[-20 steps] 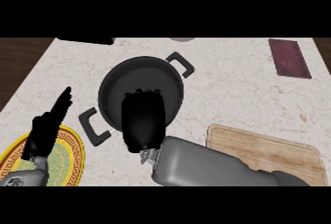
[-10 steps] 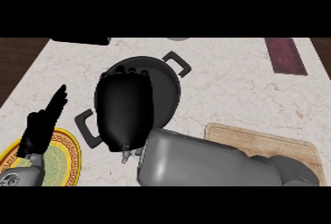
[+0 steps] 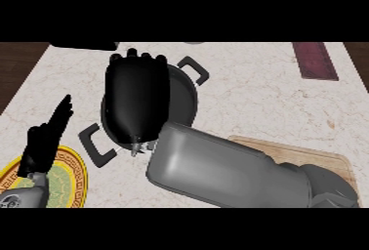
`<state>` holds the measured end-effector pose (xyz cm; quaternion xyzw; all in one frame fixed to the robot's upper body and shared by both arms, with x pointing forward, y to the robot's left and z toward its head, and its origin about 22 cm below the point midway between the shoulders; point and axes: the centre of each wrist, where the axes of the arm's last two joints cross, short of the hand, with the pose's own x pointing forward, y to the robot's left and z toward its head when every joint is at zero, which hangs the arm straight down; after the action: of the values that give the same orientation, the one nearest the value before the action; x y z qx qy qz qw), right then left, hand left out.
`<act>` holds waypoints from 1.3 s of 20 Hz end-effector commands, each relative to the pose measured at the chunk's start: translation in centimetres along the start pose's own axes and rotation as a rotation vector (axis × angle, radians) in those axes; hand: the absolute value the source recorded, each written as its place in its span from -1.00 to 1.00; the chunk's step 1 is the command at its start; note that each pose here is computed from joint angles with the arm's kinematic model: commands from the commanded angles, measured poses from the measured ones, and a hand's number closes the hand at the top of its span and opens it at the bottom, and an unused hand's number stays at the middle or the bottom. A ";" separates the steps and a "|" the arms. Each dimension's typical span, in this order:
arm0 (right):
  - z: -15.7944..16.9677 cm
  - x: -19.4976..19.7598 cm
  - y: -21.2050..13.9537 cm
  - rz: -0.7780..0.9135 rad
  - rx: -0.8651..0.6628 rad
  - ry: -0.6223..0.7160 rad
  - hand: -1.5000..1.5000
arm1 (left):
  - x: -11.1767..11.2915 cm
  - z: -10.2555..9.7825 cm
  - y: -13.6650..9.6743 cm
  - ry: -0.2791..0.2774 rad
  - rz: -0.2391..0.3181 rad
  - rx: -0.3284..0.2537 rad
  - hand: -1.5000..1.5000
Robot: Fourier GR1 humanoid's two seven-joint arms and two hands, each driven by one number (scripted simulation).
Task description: Pick the bell pepper from the cutting board and place it in the pot
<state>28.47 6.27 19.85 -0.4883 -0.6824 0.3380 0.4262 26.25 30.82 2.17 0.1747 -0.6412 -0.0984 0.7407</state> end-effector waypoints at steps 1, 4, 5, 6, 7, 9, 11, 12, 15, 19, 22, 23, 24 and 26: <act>-1.6 0.6 0.1 -0.084 -0.031 0.222 1.00 | 0.8 0.0 0.2 -0.005 0.002 -0.001 0.00; -3.6 0.0 0.7 -0.069 -0.033 0.230 1.00 | -0.6 0.5 1.1 -0.005 0.007 0.003 0.00; -3.7 0.3 0.4 -0.063 -0.027 0.223 1.00 | 0.2 -0.3 0.5 0.008 0.005 0.015 0.00; -4.8 -1.2 2.0 -0.072 -0.039 0.227 1.00 | -1.1 1.6 -0.3 -0.005 -0.013 0.017 0.00; -4.9 -0.6 1.6 -0.083 -0.012 0.219 1.00 | -0.4 0.1 0.7 -0.001 -0.010 0.030 0.00; -5.5 -2.4 3.7 -0.078 0.004 0.224 1.00 | 0.2 0.5 0.0 -0.015 0.008 0.003 0.00; -7.1 -3.7 4.3 -0.062 0.016 0.228 1.00 | -0.4 0.9 0.7 -0.002 0.013 0.015 0.00; -6.6 -4.3 5.5 -0.051 0.004 0.224 1.00 | -0.3 1.2 0.7 -0.008 -0.004 0.003 0.00; -8.2 -6.0 6.5 0.013 0.038 0.243 1.00 | 0.1 1.6 -1.1 -0.011 0.023 0.004 0.00; -8.7 -7.2 7.2 -0.074 0.054 0.275 1.00 | 0.6 1.5 -0.2 -0.029 -0.004 -0.018 0.00; -8.0 -9.6 9.3 -0.117 0.077 0.338 -1.00 | 0.9 0.5 0.6 -0.040 0.004 -0.007 0.00; -7.5 -10.0 9.7 -0.154 0.093 0.350 -1.00 | 1.0 0.4 -0.2 -0.043 -0.005 -0.012 0.00; -8.3 -9.4 8.8 -0.190 0.094 0.367 -1.00 | 0.8 0.1 0.5 -0.036 0.005 -0.014 0.00; -8.4 -10.4 9.3 -0.235 0.097 0.343 -1.00 | 1.2 0.4 -0.8 -0.039 -0.001 -0.019 0.00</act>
<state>40.76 0.56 13.62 -0.4642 -0.6224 0.2640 0.5722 25.94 29.99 2.84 0.1674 -0.6533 -0.1048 0.7309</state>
